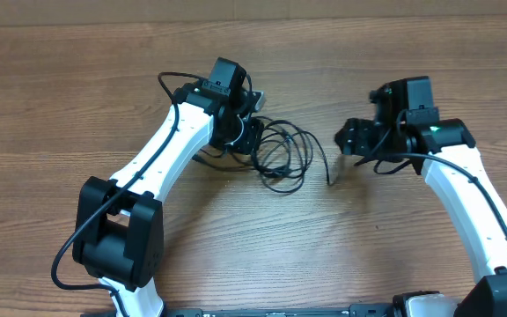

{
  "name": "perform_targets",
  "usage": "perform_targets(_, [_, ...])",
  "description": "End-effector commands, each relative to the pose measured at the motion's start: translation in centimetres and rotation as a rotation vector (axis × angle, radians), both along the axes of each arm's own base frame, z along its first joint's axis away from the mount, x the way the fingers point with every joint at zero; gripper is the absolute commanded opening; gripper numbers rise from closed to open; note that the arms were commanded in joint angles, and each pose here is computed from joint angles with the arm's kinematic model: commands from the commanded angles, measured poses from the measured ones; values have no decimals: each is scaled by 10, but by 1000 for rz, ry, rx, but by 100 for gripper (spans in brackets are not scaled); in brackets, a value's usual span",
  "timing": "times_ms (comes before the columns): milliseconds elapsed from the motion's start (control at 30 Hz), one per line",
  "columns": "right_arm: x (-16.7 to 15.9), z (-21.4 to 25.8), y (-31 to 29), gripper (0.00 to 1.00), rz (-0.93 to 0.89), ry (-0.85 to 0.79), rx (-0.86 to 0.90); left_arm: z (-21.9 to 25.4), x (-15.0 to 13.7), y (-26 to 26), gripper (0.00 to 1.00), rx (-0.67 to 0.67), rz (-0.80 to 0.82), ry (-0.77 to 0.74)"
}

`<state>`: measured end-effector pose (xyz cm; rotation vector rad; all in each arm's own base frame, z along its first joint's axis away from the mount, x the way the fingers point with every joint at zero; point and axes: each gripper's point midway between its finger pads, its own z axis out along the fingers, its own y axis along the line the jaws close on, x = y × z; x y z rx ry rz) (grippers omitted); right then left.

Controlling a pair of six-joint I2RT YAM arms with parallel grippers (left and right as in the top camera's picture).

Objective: Untangle cables

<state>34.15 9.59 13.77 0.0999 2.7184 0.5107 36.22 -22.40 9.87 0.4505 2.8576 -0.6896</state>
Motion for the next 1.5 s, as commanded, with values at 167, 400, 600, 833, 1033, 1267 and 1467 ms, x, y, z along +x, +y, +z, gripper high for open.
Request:
perform_targets(167, [-17,-16,40,72,137,13,95,17,-3,-20,4,-174,78,99])
perform_targets(400, [-18,-43,74,58,235,-36,104,31,-9,-37,4,-294,42,135])
perform_targets(600, [-11,-66,80,55,242,-41,34,38,-10,-41,4,-344,27,146])
perform_targets(833, [0,-97,69,41,187,-13,-55,40,-12,-43,4,-361,19,159])
perform_targets(1033, [0,-111,60,12,134,28,-96,33,-9,-29,4,-315,33,147])
perform_targets(1267, [-9,-114,60,4,100,82,-75,1,14,43,4,-27,224,104])
perform_targets(1467, [-23,-108,83,4,164,135,64,10,4,24,20,-134,189,161])
